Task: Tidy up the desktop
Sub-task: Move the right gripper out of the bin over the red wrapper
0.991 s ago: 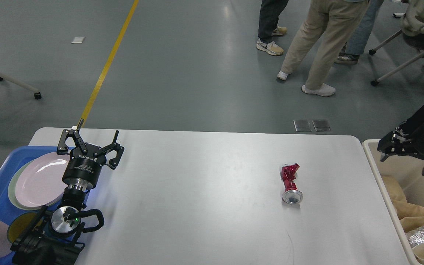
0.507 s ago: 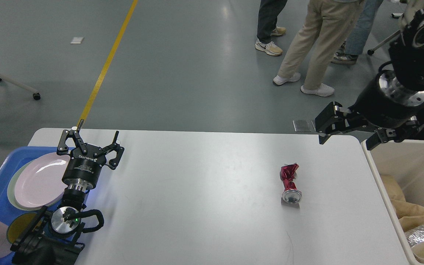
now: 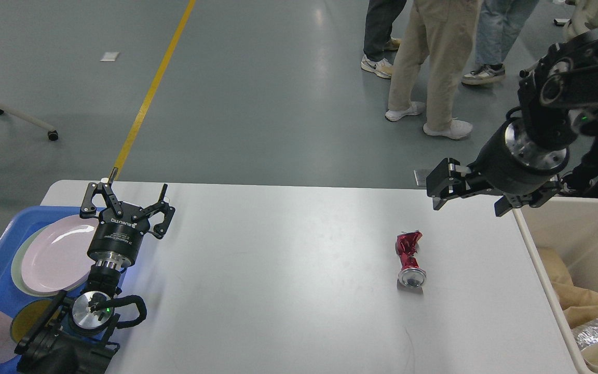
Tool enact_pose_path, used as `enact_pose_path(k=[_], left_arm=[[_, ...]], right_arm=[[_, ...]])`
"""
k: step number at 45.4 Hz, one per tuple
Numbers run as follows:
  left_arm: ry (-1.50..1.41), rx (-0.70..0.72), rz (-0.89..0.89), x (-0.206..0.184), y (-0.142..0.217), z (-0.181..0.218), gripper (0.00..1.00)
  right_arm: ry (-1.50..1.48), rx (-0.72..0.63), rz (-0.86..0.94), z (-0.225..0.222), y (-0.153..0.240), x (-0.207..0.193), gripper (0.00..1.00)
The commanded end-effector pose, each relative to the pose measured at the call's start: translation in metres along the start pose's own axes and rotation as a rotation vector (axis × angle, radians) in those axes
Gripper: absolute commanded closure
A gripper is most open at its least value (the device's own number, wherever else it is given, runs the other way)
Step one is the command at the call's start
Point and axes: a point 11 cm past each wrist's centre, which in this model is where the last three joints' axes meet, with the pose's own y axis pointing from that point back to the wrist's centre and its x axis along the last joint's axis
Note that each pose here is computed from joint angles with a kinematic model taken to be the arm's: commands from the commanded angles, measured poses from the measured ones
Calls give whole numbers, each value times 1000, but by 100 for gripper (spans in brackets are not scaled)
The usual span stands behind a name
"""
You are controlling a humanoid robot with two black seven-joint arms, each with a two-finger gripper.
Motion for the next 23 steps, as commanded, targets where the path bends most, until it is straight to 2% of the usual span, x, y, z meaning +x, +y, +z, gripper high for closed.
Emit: enact_pose_path(k=[1,11,23], left_arm=[[0,0,0,0,0,0,3],[0,3,0,0,0,-1,3],[0,3,0,0,0,-1,3]], right_arm=[[-31,-9,40,3,-43,4,2],[-46,-23,34,-1,-123,10,2],[-91,-9,49,-5,-210,-3,2]])
